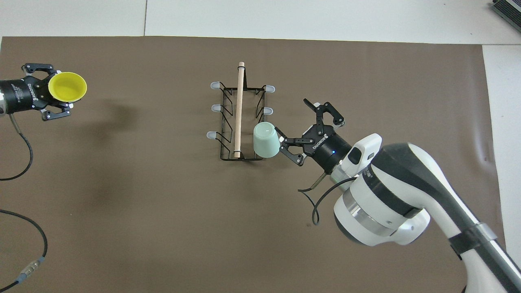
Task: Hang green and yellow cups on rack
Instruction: 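Lift the yellow cup with the left gripper while the right gripper withdraws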
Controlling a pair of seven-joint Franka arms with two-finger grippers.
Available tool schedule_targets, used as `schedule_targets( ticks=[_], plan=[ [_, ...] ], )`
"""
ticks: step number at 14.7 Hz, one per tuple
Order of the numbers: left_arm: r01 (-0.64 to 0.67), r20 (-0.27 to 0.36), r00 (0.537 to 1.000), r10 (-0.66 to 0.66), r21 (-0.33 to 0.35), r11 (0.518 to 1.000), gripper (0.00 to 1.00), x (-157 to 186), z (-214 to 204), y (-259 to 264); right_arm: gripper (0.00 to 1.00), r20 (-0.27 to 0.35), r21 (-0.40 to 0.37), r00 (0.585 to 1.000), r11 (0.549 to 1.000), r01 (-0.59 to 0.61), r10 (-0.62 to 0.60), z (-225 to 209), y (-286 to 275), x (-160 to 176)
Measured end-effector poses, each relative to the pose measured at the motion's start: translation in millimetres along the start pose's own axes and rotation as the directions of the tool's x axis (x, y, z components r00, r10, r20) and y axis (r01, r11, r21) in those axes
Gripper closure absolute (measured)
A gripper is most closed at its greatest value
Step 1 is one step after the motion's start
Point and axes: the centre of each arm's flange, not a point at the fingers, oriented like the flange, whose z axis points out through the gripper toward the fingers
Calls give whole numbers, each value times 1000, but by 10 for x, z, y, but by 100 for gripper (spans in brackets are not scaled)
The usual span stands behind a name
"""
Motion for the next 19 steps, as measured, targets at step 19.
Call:
schedule_targets(
  ticks=[19],
  plan=[
    [-594, -161, 708, 688, 392, 703, 35, -2481, 171, -329, 0, 410, 274, 892, 958, 80, -191, -557, 1828, -278]
  ],
)
